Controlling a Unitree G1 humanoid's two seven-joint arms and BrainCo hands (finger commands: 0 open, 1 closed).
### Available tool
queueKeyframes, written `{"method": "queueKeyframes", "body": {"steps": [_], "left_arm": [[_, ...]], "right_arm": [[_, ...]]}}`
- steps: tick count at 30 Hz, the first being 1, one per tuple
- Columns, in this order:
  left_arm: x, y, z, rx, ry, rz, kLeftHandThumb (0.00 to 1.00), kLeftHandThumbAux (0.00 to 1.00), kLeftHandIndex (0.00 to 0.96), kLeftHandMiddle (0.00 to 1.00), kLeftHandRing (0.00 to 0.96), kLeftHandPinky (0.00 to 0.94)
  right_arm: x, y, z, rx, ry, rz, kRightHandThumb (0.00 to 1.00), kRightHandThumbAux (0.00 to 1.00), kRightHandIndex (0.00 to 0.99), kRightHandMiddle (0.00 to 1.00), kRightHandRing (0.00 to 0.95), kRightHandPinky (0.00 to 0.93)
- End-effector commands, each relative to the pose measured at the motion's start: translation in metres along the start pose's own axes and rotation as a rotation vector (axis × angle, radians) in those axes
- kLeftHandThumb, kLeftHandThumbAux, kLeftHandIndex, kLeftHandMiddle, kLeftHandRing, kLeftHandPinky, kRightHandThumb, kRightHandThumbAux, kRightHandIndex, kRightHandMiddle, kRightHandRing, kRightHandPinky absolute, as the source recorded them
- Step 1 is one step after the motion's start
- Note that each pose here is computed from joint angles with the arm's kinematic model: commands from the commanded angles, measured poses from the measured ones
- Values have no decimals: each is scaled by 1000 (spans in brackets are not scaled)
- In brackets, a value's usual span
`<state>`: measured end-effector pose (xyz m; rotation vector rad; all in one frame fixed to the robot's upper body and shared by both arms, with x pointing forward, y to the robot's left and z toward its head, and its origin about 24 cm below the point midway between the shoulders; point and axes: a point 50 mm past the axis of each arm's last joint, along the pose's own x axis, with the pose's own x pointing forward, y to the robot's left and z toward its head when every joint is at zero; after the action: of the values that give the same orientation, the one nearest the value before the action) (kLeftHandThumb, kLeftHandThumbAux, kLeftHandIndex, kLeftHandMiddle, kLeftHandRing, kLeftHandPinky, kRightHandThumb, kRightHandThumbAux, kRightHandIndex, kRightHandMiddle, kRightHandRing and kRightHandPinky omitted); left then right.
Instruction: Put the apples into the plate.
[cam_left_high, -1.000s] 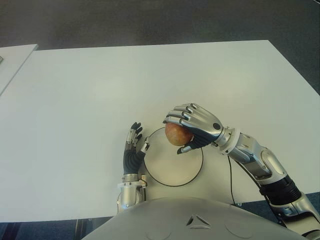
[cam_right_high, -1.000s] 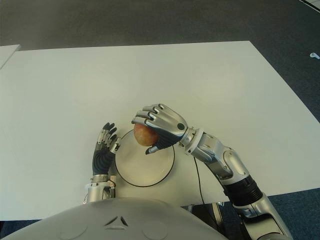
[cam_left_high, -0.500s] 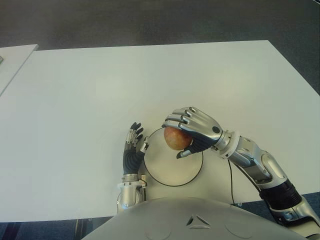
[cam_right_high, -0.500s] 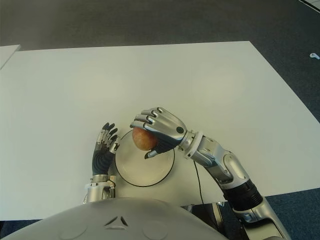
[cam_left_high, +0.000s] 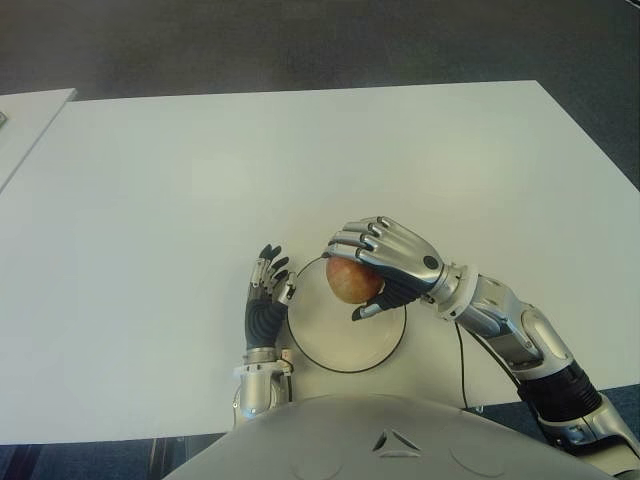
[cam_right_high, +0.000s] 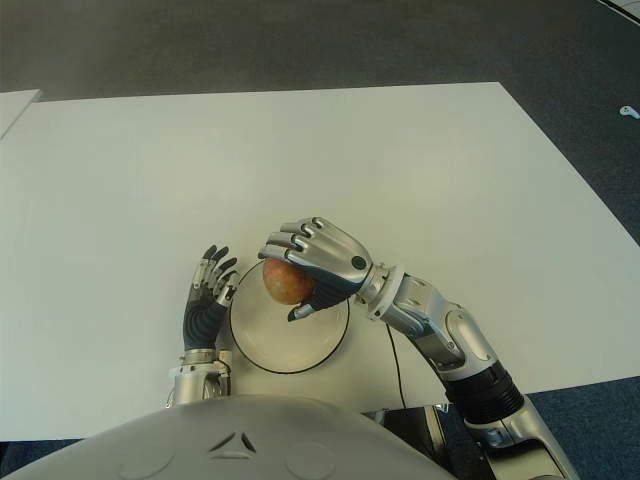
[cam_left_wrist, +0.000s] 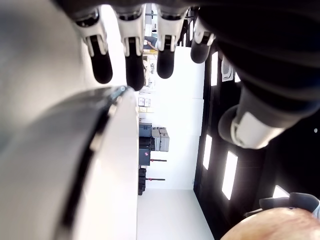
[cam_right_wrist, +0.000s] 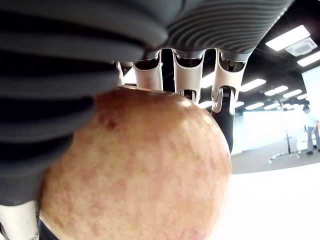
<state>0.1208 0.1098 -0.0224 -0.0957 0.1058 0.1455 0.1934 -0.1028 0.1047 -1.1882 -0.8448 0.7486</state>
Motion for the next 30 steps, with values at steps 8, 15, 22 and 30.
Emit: {"method": "queueKeyframes", "body": {"steps": [8, 15, 22, 30], "left_arm": [[-7, -9, -8, -39, 89, -7, 98, 586, 28, 131, 223, 296], [-8, -5, -4, 55, 37, -51, 77, 592, 23, 140, 215, 273], [-8, -5, -4, 63, 30, -87, 32, 552, 3, 125, 177, 217], [-5, -6, -4, 12, 31, -67, 32, 546, 0, 113, 159, 207]], "right_arm": [[2, -2, 2, 29, -1, 28, 700, 716, 434, 698, 680, 620], [1, -1, 4, 18, -32, 138, 224, 482, 126, 125, 106, 111], [2, -2, 5, -8, -71, 200, 45, 354, 8, 8, 7, 7], [2, -2, 3, 1, -95, 194, 20, 301, 0, 0, 0, 0]]}}
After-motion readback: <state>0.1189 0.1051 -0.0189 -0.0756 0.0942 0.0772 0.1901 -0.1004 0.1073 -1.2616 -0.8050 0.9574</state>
